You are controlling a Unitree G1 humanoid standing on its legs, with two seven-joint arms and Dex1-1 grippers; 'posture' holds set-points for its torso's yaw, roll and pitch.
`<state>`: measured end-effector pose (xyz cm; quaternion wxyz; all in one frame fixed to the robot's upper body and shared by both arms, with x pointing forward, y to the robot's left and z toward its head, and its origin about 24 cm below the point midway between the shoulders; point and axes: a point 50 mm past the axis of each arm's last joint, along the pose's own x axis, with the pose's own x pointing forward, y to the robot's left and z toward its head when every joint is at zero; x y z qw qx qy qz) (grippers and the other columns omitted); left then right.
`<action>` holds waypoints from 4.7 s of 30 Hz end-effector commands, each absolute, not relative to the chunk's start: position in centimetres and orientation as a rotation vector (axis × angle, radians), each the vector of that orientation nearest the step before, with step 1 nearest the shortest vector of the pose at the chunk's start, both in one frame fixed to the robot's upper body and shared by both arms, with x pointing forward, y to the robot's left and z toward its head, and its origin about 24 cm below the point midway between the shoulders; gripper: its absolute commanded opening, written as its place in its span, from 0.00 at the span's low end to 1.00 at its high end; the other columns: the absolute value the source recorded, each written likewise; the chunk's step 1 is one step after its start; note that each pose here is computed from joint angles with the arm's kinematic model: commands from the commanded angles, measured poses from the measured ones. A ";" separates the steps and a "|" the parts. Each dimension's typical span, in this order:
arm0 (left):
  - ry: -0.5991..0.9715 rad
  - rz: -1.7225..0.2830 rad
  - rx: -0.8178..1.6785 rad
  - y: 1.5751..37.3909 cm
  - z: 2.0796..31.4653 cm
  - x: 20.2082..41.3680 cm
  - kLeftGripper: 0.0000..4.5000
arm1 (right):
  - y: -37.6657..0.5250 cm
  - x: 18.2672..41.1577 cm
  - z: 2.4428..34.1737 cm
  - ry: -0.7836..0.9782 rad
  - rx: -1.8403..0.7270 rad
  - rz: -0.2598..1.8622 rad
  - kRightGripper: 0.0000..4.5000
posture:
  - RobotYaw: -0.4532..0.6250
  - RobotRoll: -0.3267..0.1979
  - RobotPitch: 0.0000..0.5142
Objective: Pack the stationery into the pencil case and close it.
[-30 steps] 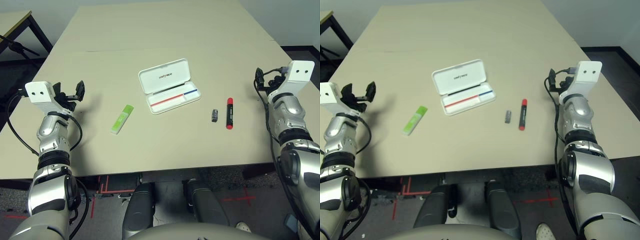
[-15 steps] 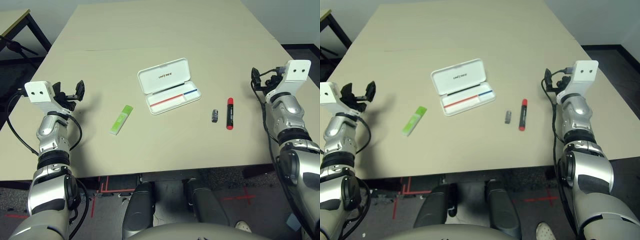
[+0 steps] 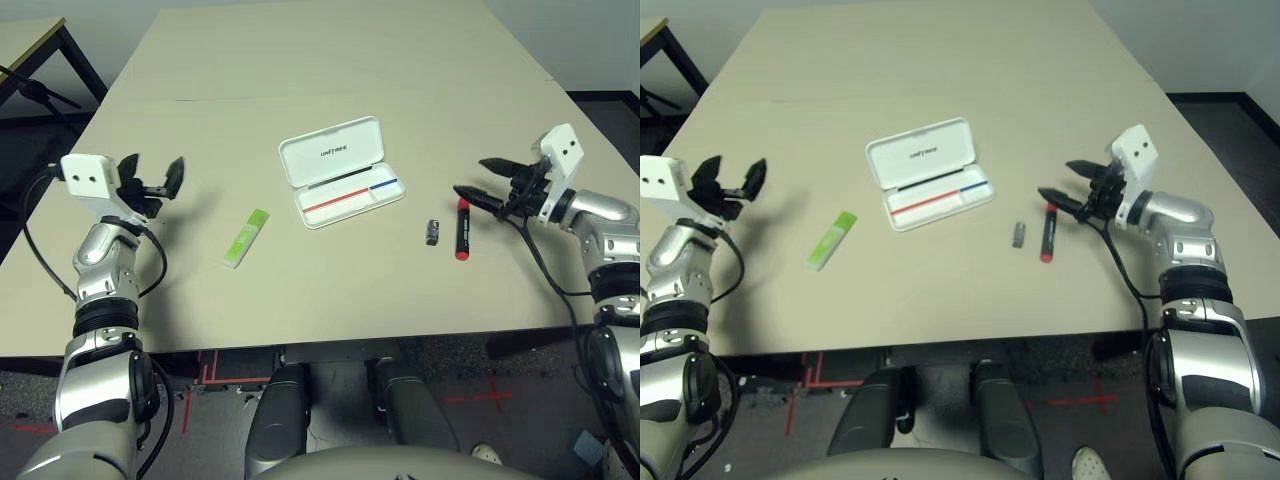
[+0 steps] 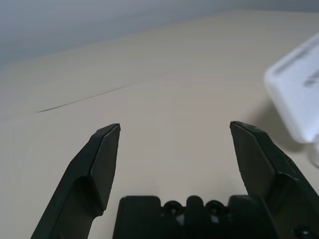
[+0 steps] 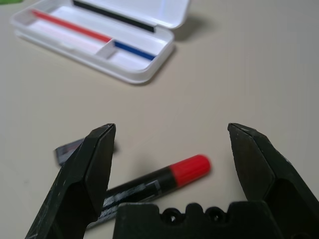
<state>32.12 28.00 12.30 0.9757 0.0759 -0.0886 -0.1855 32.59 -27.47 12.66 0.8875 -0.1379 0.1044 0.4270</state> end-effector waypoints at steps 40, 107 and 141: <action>0.248 -1.063 0.517 13.1 9.6 32.1 0.99 | -27.2 31.7 12.4 0.272 -0.336 0.924 1.00 | 0.32 0.62 0.27; 0.148 -1.333 0.584 17.6 12.4 24.8 1.00 | -24.2 31.0 10.8 0.345 -0.300 1.155 1.00 | 0.39 0.62 0.31; -0.113 -1.278 0.547 19.1 16.0 25.1 1.00 | -20.5 27.4 12.2 0.273 0.114 0.220 1.00 | 0.35 0.62 0.38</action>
